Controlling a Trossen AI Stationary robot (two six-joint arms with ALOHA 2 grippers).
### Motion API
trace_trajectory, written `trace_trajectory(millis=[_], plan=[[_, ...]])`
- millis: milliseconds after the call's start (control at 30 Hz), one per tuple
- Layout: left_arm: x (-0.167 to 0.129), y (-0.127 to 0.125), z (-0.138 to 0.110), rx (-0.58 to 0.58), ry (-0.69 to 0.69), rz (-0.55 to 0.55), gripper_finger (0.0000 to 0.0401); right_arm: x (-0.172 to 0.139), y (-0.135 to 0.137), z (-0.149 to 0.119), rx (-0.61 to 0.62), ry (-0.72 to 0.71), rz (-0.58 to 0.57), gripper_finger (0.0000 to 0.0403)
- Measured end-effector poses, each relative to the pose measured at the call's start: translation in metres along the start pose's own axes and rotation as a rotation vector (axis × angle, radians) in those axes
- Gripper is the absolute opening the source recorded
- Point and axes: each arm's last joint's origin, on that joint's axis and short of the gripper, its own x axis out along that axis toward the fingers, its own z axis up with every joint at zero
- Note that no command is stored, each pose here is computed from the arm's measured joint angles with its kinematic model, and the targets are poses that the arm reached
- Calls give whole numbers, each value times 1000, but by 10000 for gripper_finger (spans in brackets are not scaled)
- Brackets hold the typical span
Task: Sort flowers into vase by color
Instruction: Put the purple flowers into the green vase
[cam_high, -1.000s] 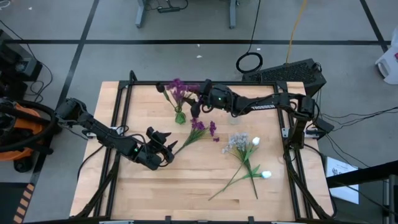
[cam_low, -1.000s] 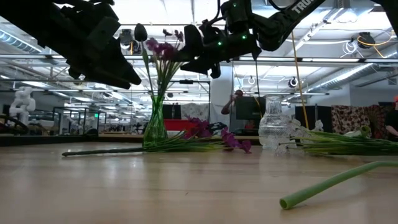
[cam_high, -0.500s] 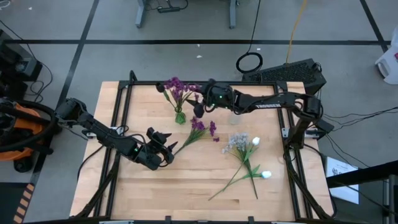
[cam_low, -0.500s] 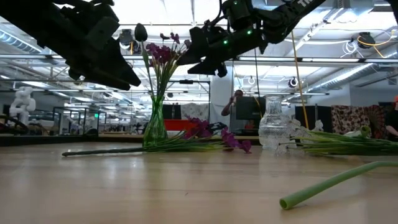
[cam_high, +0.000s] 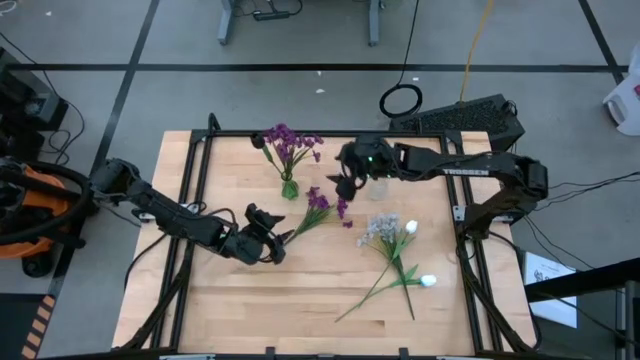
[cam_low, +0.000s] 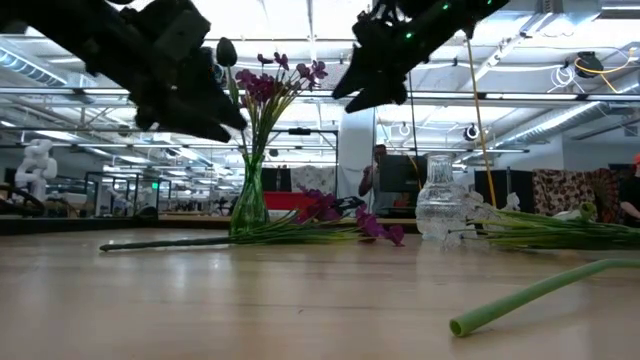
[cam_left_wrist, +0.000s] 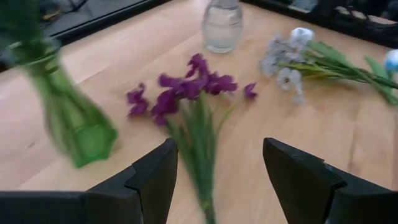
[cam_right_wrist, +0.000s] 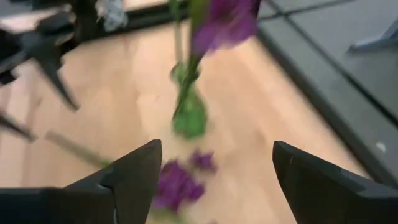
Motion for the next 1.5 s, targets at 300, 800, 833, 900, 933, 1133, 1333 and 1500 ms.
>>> trace_trajectory(millis=[300,800,833,900,933,1133,1333,1500], plan=[[30,-2,5,48,83,-115,242,-10,66,-33,-36,67,75,297],[65,-13,0,139,175,-122,242,-24,139,-121,-47,-82,122,297],[67,-14,-1,143,182,-118,242,-26,141,-125,-50,-82,127,297],[73,-18,-1,147,187,-113,242,-28,145,-130,-52,-88,133,297],[76,-20,-1,146,188,-112,242,-29,146,-133,-60,-88,125,297],[94,-20,0,111,278,-22,246,-35,152,-145,-85,-100,80,297],[102,-20,4,105,311,29,291,-35,150,-153,-76,-92,50,297],[100,-22,10,125,311,79,329,-34,148,-157,-75,-82,44,297]])
